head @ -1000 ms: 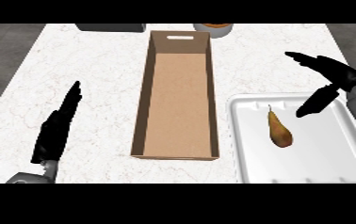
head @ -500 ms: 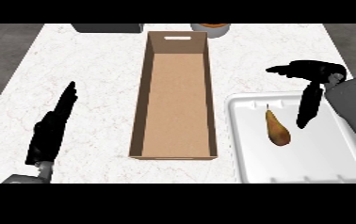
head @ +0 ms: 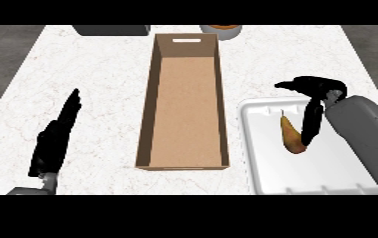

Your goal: Pick the pear from the tray and place it in the cardboard box

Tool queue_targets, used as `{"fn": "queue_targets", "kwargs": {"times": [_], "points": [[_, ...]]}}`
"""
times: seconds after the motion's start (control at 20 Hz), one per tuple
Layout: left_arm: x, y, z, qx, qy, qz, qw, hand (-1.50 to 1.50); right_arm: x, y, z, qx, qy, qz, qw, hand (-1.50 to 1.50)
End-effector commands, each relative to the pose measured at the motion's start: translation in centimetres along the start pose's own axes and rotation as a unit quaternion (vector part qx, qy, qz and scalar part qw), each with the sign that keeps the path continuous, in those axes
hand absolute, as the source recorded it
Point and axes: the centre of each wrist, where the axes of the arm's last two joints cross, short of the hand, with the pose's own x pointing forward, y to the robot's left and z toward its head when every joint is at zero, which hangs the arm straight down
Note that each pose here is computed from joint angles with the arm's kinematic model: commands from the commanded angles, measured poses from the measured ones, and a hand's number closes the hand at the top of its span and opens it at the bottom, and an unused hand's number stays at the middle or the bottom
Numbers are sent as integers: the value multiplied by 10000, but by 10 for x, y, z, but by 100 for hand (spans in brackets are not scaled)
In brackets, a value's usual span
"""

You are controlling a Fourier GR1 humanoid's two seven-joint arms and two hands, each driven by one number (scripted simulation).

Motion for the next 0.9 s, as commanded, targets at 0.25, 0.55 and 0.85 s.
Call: {"fn": "queue_targets", "kwargs": {"times": [0.25, 0.55, 0.85], "points": [[-4, 0, 2, -36, 36, -30, 10000, 0, -23, 23, -12, 176, 318, 115, 9993, -150], [4, -1, 7, -5, 18, -3, 10000, 0, -9, 24, -11, 38, 296, 77, 9995, -150], [21, 1, 11, 32, -125, -91, 9999, 0, -27, 34, -24, 77, 275, -13, 9996, -150]]}}
